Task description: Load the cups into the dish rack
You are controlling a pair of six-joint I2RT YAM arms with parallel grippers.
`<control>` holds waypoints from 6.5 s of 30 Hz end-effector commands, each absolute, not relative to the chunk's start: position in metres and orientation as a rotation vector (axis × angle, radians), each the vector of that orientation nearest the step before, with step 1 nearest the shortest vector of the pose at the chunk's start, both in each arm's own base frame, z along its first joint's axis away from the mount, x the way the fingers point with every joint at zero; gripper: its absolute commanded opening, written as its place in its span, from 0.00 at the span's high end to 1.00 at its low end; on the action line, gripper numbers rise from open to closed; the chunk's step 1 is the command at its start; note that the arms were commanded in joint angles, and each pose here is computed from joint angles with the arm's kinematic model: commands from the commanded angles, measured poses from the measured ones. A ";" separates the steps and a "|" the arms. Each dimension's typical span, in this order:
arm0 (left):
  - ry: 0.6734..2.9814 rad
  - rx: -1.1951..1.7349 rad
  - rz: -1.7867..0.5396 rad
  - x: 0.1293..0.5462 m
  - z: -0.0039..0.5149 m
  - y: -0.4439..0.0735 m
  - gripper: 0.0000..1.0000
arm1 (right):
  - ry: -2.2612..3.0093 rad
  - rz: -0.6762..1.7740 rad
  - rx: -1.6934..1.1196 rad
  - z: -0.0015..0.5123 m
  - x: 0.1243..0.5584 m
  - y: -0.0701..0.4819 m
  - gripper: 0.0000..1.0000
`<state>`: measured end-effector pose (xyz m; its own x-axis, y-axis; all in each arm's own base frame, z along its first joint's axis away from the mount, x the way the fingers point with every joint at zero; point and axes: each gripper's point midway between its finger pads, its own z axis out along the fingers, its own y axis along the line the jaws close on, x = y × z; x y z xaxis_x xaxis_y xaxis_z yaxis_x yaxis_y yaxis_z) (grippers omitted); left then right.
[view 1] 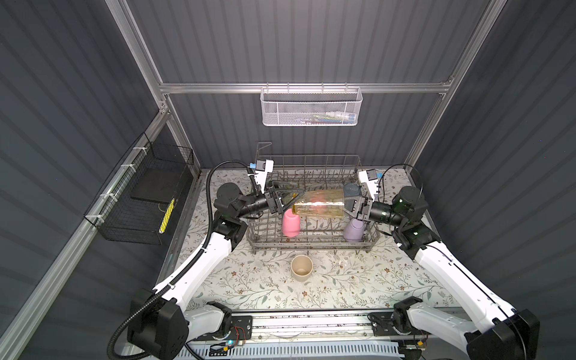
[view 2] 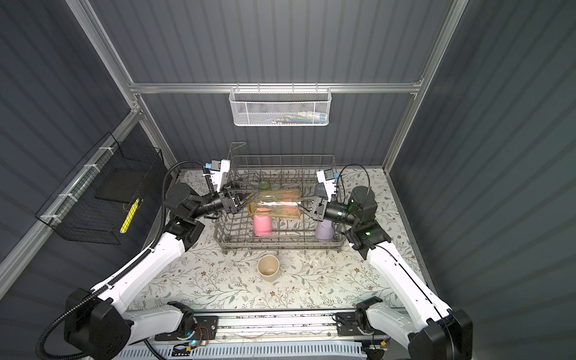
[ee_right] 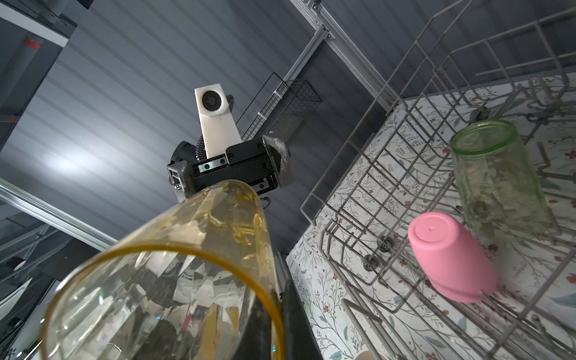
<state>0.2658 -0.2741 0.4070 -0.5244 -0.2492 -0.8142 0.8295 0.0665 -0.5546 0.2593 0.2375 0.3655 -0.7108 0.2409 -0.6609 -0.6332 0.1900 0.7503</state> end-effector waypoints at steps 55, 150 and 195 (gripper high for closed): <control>1.506 0.829 -1.693 0.243 0.389 -0.298 0.26 | 1.759 1.773 -0.359 0.356 0.290 0.256 1.00; 2.527 1.086 -0.513 0.304 0.213 -0.343 0.48 | 2.168 0.722 0.120 0.254 0.290 0.078 0.59; 2.654 1.165 -0.223 0.327 0.127 -0.369 0.45 | 2.191 0.780 0.144 0.237 0.293 0.078 0.58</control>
